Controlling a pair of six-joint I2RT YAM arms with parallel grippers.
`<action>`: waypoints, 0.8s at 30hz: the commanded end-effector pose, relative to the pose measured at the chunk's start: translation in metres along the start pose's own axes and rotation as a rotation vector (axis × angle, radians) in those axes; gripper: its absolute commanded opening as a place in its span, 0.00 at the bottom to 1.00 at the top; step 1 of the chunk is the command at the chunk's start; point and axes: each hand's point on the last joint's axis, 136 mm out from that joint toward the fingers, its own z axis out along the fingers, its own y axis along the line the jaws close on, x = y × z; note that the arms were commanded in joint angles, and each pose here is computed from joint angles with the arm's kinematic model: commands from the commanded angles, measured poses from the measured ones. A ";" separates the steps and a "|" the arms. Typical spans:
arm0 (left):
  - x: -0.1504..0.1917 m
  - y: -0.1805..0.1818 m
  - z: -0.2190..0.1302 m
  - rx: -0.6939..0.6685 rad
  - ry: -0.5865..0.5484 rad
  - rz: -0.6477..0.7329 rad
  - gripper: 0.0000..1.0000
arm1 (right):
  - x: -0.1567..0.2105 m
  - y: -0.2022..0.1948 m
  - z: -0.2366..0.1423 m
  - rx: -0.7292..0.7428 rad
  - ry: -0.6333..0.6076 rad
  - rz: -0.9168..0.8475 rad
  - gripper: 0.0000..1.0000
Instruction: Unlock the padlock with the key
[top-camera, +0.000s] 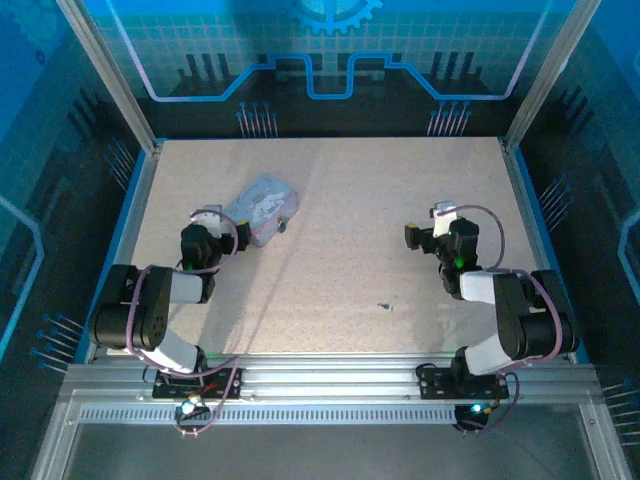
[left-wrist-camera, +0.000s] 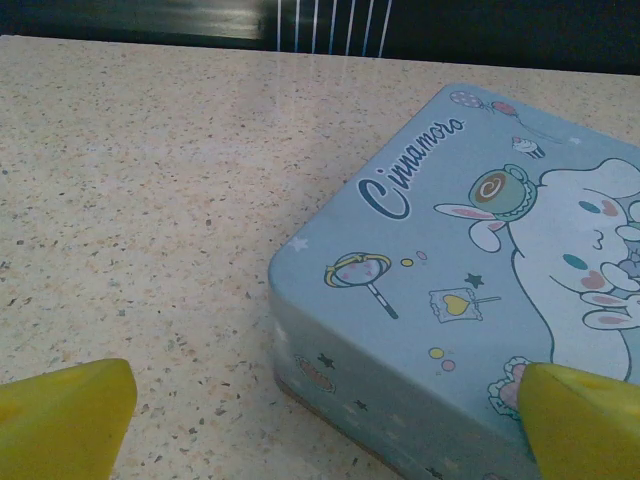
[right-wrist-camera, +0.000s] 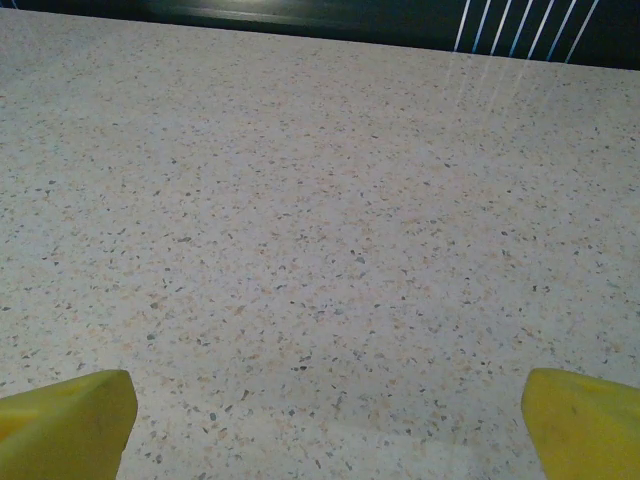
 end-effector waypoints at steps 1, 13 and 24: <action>-0.004 -0.005 0.002 0.025 -0.006 -0.003 0.99 | -0.004 0.003 0.003 -0.014 -0.006 -0.015 1.00; -0.004 -0.005 0.002 0.025 -0.006 -0.002 0.99 | -0.004 0.003 0.003 -0.015 -0.005 -0.015 1.00; -0.004 -0.005 0.002 0.025 -0.006 -0.002 0.99 | -0.004 0.002 0.003 -0.020 -0.005 -0.007 1.00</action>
